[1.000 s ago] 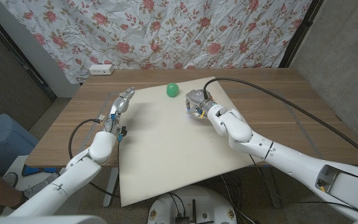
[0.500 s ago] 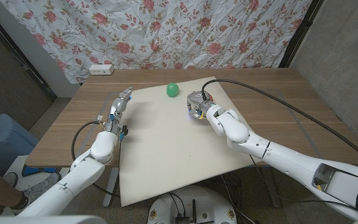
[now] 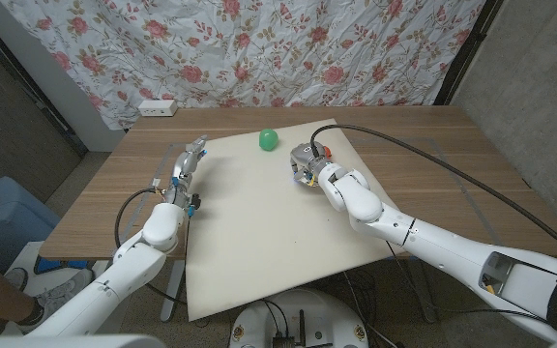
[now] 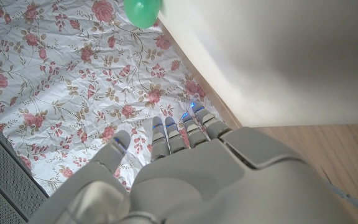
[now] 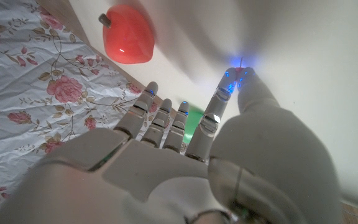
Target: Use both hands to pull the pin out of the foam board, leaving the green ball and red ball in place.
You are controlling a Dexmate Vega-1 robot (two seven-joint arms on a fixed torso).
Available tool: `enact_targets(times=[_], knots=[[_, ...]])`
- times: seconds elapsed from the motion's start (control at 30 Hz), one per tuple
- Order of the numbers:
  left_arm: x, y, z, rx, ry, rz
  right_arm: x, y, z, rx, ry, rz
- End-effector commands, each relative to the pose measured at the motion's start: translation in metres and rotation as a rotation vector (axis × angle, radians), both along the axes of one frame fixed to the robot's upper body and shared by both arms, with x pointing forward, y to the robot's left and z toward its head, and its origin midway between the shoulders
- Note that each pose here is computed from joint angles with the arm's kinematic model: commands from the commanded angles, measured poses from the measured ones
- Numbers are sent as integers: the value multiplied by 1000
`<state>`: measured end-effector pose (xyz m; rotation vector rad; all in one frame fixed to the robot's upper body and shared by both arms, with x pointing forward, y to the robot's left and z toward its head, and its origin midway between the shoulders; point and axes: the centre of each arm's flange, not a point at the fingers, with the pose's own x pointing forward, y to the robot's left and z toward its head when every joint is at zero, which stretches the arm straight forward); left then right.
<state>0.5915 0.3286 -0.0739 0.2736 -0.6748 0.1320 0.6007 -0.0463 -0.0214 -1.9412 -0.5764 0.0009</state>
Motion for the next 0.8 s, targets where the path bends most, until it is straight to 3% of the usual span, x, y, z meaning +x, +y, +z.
enact_targets(times=[0.03, 0.8], knots=[[6, -3, 2, 1, 2, -15, 3, 4, -2, 12, 24, -9], [16, -6, 12, 15, 3, -26, 4, 5, 5, 68, 63, 13]])
